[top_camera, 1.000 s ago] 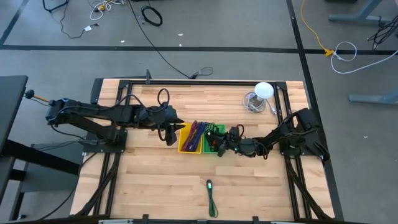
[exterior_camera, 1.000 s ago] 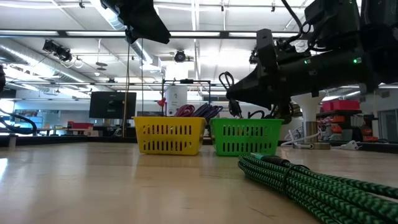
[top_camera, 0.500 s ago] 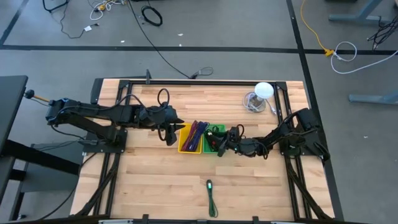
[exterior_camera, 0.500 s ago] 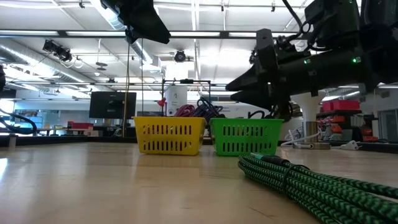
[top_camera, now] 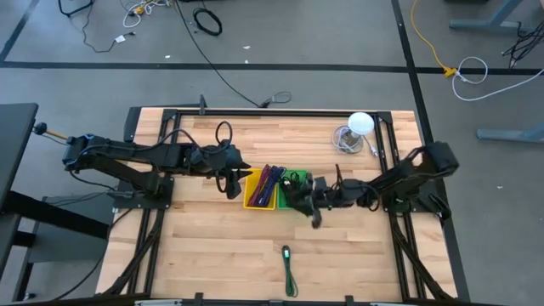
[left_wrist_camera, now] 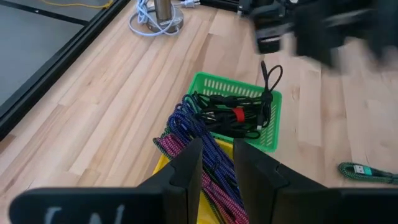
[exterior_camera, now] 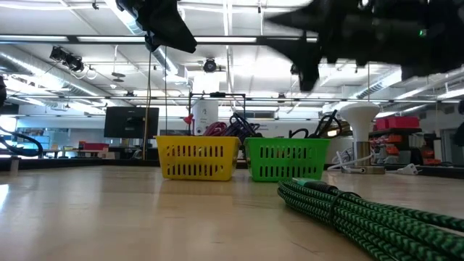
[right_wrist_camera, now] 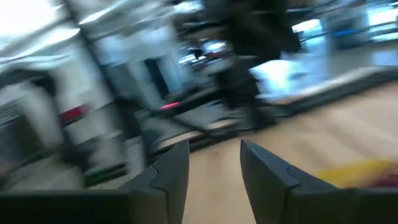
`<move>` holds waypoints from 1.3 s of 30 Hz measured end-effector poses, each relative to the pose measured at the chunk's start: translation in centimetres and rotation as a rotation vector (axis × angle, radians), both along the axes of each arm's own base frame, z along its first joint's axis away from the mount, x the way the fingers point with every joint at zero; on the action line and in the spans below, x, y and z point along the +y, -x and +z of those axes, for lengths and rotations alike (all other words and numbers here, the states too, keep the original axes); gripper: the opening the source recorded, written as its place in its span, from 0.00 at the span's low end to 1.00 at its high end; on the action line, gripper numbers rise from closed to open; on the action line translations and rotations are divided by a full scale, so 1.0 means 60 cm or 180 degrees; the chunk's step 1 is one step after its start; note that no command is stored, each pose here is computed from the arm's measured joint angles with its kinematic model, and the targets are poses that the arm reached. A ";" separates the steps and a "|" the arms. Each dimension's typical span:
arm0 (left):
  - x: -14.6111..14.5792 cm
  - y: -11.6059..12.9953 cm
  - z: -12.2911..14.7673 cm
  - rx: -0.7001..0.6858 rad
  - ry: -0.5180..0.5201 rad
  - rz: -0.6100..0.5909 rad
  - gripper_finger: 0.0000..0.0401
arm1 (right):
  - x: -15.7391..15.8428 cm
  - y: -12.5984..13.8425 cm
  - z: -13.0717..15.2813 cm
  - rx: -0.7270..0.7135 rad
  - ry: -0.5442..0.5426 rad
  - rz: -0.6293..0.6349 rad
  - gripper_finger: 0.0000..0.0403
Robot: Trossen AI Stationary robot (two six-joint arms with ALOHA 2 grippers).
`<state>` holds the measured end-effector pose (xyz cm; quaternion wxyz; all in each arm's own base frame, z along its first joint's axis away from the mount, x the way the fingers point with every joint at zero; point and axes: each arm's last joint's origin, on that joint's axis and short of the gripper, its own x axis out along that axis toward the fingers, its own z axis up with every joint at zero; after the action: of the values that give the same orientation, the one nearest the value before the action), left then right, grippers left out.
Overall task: Pick & Place USB Port
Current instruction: Put the green charger cable into the yellow basket
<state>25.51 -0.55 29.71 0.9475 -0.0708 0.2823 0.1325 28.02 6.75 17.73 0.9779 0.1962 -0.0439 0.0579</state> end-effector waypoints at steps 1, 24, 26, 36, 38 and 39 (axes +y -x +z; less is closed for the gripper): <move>0.000 0.000 0.000 0.0001 -0.0003 -0.0004 0.24 | 0.009 -0.001 0.014 -0.0016 0.0064 0.0225 0.35; 0.000 -0.003 0.005 -0.0125 0.0025 0.0049 0.24 | 0.136 -0.054 0.014 0.2703 0.2209 0.1485 0.28; 0.001 -0.003 0.005 -0.0122 0.0018 0.0060 0.24 | 0.139 -0.056 0.002 0.2765 0.2233 0.1563 0.30; 0.001 -0.004 0.006 -0.0139 0.0007 0.0062 0.24 | 0.153 -0.058 -0.022 0.2751 0.2366 0.1822 0.45; 0.001 -0.004 0.006 -0.0141 0.0007 0.0062 0.24 | 0.157 -0.058 -0.024 0.2724 0.2369 0.1850 0.46; 0.001 -0.004 0.006 -0.0141 0.0006 0.0061 0.24 | 0.160 -0.059 -0.025 0.2682 0.2377 0.1857 0.46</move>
<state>25.72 -0.49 30.05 0.9521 -0.0773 0.2608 0.1397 31.55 16.37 16.25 0.8577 -0.1484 0.4232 0.2513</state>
